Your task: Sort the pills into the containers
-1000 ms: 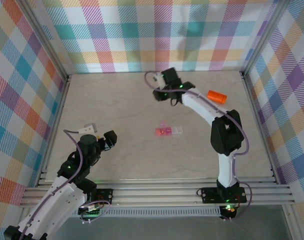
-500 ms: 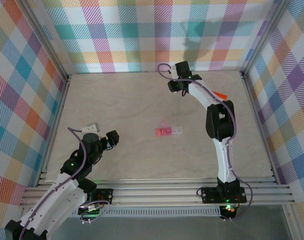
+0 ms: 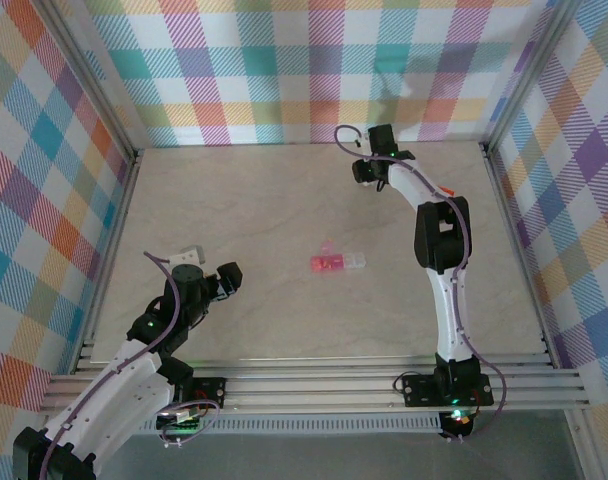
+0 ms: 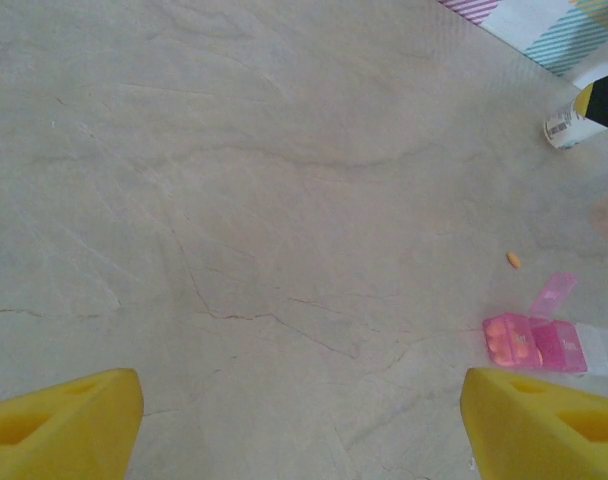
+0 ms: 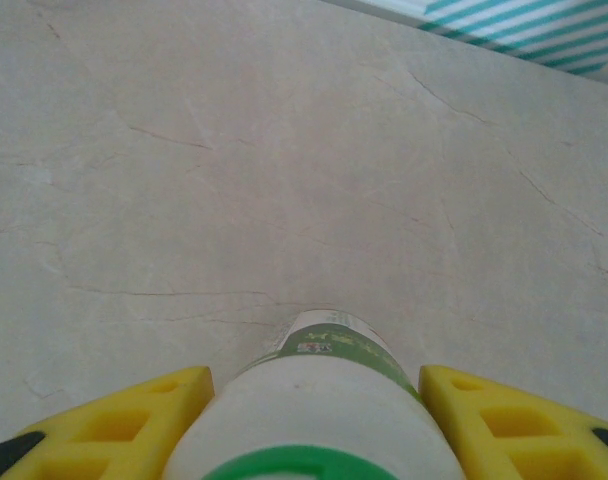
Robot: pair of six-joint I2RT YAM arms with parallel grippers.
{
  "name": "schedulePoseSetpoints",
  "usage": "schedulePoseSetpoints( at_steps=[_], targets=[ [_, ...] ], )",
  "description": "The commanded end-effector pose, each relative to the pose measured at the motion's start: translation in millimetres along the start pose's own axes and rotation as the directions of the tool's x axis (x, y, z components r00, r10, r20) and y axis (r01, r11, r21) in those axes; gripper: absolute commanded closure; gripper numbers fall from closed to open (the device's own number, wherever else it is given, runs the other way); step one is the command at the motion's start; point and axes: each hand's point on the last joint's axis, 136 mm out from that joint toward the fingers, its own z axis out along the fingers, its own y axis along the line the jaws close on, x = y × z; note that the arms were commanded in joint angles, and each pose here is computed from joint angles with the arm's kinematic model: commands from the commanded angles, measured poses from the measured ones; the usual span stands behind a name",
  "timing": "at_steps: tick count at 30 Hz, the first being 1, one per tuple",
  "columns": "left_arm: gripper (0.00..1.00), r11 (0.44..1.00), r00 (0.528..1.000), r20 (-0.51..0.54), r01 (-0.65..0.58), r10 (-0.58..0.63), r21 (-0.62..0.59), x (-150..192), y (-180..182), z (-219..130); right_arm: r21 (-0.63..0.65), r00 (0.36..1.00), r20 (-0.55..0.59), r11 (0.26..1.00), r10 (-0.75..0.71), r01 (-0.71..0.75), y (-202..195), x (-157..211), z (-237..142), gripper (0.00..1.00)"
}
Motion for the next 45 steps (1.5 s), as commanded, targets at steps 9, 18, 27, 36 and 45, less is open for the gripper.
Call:
schedulePoseSetpoints(
  at_steps=[9,18,27,36,45],
  targets=[
    [0.17,1.000,1.000,0.004,0.003,-0.003,0.022,-2,-4,6,-0.043,0.998,0.042,0.998,0.056,-0.054,8,-18,2,0.33],
    [0.18,0.999,1.000,-0.005,0.017,-0.017,0.049,-1,-9,8,-0.054,0.993,0.094,0.996,0.073,-0.068,0,-47,-63,0.20],
    [0.24,0.993,0.996,-0.080,0.049,-0.040,0.106,1,-33,30,-0.140,0.969,0.157,0.975,0.192,-0.170,14,-13,-165,0.20],
    [0.32,0.994,0.971,-0.238,0.024,0.003,0.110,2,-73,83,-0.273,0.955,0.044,0.923,0.294,-0.272,58,100,-197,0.23],
    [0.38,0.993,0.904,-0.422,-0.020,0.067,0.115,21,-116,145,-0.353,0.945,-0.124,0.876,0.304,-0.328,102,176,-166,0.28]
  ],
)
